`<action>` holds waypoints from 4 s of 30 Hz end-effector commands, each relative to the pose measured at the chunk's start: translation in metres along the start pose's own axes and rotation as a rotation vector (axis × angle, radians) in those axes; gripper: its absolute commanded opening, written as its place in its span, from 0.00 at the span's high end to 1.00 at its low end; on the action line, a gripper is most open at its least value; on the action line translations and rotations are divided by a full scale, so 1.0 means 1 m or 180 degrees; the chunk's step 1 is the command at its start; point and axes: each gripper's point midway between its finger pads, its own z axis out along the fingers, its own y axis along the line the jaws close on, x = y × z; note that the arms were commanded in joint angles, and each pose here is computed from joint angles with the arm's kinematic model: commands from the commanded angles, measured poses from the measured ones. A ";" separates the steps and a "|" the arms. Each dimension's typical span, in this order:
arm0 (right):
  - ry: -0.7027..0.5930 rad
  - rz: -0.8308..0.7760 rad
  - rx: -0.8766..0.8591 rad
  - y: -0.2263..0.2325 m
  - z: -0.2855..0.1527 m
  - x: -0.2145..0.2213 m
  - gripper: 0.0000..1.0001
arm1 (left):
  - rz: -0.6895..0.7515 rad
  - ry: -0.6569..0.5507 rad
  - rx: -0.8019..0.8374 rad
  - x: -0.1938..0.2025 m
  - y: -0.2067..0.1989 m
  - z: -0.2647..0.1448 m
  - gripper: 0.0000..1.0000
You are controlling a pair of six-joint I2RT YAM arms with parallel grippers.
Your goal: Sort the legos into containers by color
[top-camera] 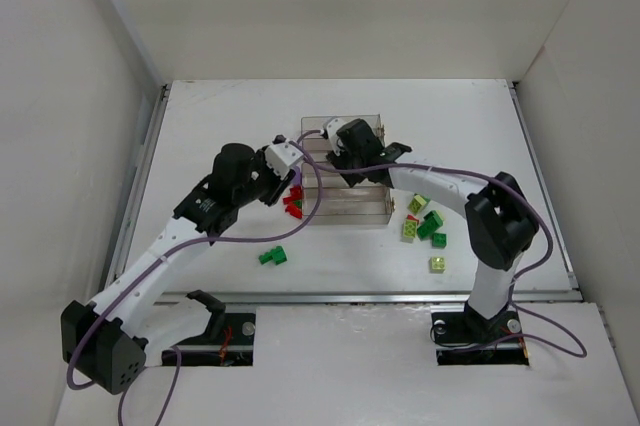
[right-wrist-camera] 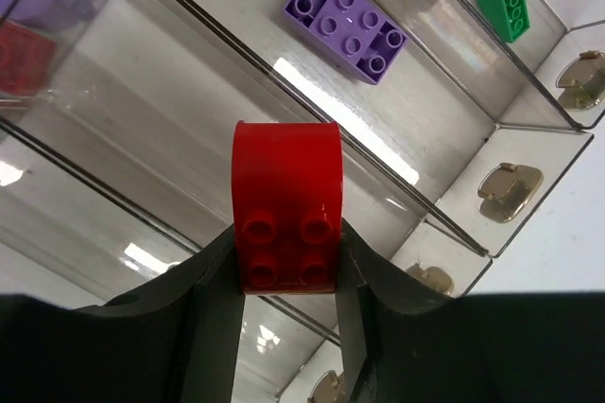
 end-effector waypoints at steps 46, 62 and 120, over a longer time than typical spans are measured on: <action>-0.3353 0.2125 -0.1662 0.009 -0.277 -0.231 0.15 | -0.1672 -0.2934 0.0186 -0.290 0.036 -0.065 1.00; -0.3436 0.2425 -0.1320 -0.013 -0.268 -0.236 0.26 | -0.1870 -0.2480 0.0405 -0.262 0.016 -0.052 1.00; -0.0592 0.2372 -0.0186 -0.019 -0.053 -0.039 0.04 | -0.0982 -0.0391 0.0582 -0.066 0.007 0.143 1.00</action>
